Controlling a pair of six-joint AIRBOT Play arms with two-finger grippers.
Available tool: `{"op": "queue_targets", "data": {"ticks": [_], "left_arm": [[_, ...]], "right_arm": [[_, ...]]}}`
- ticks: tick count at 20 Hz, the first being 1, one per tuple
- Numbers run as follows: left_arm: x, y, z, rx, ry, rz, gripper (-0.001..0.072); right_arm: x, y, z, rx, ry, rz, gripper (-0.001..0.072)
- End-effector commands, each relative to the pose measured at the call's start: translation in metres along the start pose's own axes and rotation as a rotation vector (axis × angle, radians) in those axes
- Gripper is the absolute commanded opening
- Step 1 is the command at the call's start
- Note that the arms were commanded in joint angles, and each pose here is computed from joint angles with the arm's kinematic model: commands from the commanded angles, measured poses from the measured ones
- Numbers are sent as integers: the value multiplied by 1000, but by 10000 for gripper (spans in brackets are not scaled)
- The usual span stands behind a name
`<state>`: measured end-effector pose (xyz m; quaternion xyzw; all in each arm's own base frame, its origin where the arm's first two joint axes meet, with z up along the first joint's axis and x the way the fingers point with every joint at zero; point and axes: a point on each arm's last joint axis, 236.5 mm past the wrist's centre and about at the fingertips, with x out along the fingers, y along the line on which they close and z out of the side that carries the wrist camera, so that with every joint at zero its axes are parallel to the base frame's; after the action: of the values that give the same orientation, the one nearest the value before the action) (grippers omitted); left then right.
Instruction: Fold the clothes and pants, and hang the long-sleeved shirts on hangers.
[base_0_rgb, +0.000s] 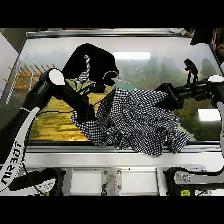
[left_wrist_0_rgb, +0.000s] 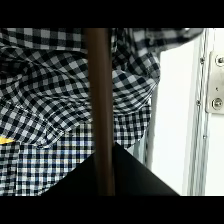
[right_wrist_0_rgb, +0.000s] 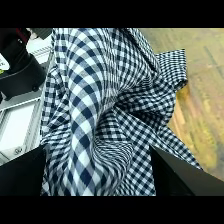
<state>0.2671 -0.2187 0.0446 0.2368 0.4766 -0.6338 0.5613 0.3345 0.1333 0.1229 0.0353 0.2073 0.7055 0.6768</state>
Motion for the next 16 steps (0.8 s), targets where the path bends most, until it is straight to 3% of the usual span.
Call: {"op": "queue_targets", "data": {"ticks": [1,16], "left_arm": [[0,0,0,1,0,0,10],[0,0,1,1,-4,-2,10]], "right_arm": [[9,2,0,-4,7,23,689],[12,4,1,11,9,36,689]]}}
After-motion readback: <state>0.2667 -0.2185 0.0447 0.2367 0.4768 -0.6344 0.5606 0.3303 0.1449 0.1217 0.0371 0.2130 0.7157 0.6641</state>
